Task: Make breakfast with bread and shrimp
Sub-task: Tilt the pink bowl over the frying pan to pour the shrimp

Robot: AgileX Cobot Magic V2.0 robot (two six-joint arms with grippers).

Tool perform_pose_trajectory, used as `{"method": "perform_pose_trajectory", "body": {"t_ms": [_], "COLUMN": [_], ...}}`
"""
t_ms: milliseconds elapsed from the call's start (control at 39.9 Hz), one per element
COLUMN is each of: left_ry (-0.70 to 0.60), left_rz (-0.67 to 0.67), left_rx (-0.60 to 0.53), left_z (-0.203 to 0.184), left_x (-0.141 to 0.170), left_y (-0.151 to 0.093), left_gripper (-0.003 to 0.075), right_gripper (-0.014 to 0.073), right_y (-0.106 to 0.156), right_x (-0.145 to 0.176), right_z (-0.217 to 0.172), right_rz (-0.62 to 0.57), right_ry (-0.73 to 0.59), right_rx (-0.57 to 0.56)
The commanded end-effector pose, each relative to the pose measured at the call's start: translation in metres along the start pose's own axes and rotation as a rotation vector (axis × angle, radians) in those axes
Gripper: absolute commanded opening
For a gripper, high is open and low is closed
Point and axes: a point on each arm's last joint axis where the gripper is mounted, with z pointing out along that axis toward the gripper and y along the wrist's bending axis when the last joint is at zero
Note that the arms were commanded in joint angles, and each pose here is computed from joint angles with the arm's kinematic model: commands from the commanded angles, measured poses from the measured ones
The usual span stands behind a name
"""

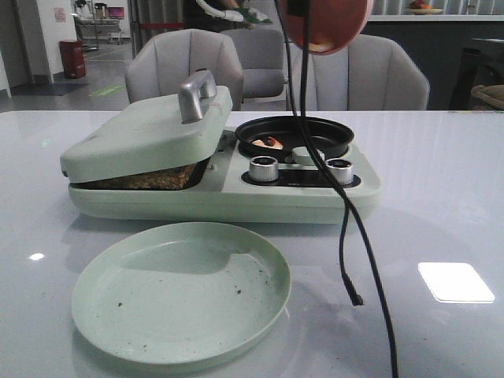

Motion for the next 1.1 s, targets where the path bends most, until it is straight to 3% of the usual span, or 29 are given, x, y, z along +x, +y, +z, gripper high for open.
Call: {"method": "perform_pose_trajectory", "body": {"t_ms": [0,100,726,801,851,901,1076], "left_ry": [-0.065,-0.065,-0.087,-0.087,-0.087,-0.087,-0.087], "left_rz": [-0.014,-0.006,-0.003,-0.003,-0.003,-0.003,-0.003], "left_rx": [0.02,0.011,-0.001,-0.001,-0.001,-0.001,-0.001], "left_z": [-0.006,-0.006,-0.007,-0.007,-0.007,-0.007,-0.007], "left_x": [-0.009,-0.009,-0.011,-0.011,-0.011,-0.011,-0.011], "left_y": [-0.004,-0.003,-0.002,-0.002,-0.002,-0.002,-0.002], "left_gripper": [0.0101,0.0101,0.0101,0.0101,0.0101,0.0101,0.0101], "right_gripper": [0.0041,0.0041,0.0041,0.0041,0.0041,0.0041,0.0041], "right_y": [-0.054,-0.059,-0.061,-0.069,-0.079,-0.083,-0.087], "right_x": [0.001,-0.003,-0.004,-0.001,-0.004,-0.011,-0.005], "right_z": [-0.007,-0.012,-0.011,-0.019,-0.028,-0.025,-0.02], "right_rz": [0.055,0.113,0.122,0.034,0.098,0.16,0.156], "right_ry": [-0.04,-0.055,-0.068,-0.002,-0.01,-0.099,-0.068], "right_rx": [0.132,0.135,0.134,0.164,0.174,0.155,0.169]}}
